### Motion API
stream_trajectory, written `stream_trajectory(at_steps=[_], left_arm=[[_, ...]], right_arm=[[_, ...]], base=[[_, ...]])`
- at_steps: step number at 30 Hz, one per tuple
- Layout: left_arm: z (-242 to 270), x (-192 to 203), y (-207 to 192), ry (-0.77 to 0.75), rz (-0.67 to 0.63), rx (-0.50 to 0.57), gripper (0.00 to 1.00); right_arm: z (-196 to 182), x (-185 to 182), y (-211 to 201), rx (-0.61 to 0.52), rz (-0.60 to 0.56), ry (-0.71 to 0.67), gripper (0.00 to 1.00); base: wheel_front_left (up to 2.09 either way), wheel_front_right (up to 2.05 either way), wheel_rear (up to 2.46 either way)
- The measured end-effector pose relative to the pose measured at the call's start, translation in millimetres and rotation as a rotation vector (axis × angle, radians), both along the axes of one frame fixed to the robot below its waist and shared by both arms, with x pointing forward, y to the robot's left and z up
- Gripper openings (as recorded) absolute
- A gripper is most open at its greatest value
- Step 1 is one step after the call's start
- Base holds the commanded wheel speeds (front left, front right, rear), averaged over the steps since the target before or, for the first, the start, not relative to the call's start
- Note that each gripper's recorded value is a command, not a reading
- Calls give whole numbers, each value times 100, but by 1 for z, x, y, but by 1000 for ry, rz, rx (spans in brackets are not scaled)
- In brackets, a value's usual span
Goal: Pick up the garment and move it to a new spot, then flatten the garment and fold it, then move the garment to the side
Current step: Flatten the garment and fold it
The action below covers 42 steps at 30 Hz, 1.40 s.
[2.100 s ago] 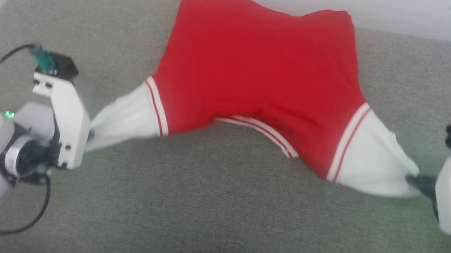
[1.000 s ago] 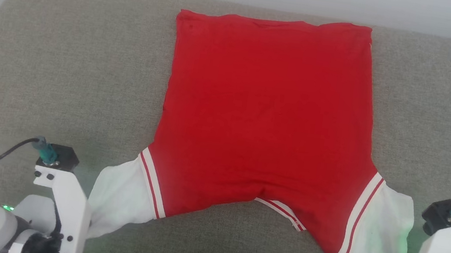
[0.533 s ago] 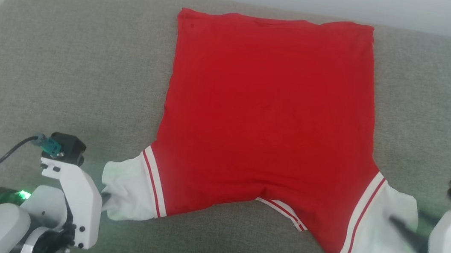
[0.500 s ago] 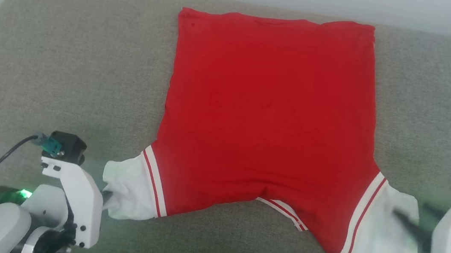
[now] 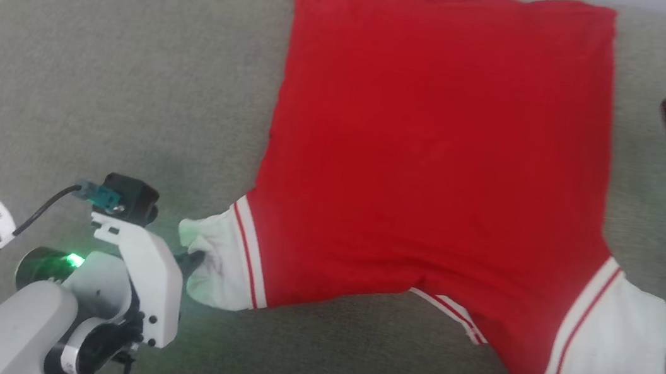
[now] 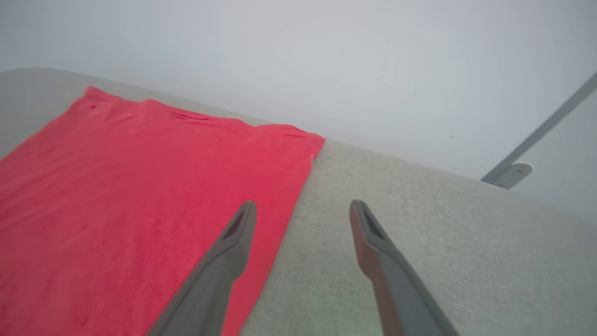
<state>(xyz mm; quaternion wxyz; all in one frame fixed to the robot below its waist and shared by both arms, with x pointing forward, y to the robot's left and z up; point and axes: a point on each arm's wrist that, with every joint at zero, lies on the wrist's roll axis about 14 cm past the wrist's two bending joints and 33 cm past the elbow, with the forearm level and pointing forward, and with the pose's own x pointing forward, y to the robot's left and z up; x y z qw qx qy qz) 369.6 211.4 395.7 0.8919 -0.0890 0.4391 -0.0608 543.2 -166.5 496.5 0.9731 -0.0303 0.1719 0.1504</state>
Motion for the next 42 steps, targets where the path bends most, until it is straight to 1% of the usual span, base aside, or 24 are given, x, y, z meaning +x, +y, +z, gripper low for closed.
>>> stream_trajectory(at_steps=[1,3,6,9,10,16,23,25,29,31,32,33,38,42], left_arm=[[-2,1,0,3,0,-2,0],[-5,2,1,9,6,-4,0],[-10,4,2,12,13,-10,0],[-14,5,3,19,21,-13,0],[-17,6,5,23,25,-15,0],[-26,9,8,31,38,-28,0],[-38,11,12,40,54,-44,0],[-42,11,13,45,60,-45,0],[-48,10,16,52,71,-51,0],[-49,10,17,52,74,-57,0],[-50,10,17,52,78,-60,0],[-50,11,17,52,79,-66,0],[-51,13,17,44,79,-73,0],[-49,15,19,31,72,-66,0]], right_arm=[[0,10,4,2,2,-5,100],[-10,27,8,-31,13,15,100],[-25,51,14,-47,14,66,100],[-40,71,23,-66,23,128,100],[-49,83,27,-74,22,168,100],[-81,111,32,-105,1,318,100],[-119,129,39,-129,-21,480,100],[-128,134,40,-112,-35,533,100],[-143,134,47,-104,-39,629,100],[-144,132,47,-117,-41,662,99],[-144,131,46,-136,-40,676,20],[-144,128,47,-161,-34,692,0],[-139,124,45,-176,-31,678,0],[-132,113,42,-184,-26,660,0]], base=[[0,0,0],[0,0,0],[0,0,0],[0,0,0],[0,0,0],[0,0,0],[0,0,0],[0,0,0],[0,0,0],[0,0,0],[0,0,0],[0,0,0],[0,0,0],[0,0,0]])
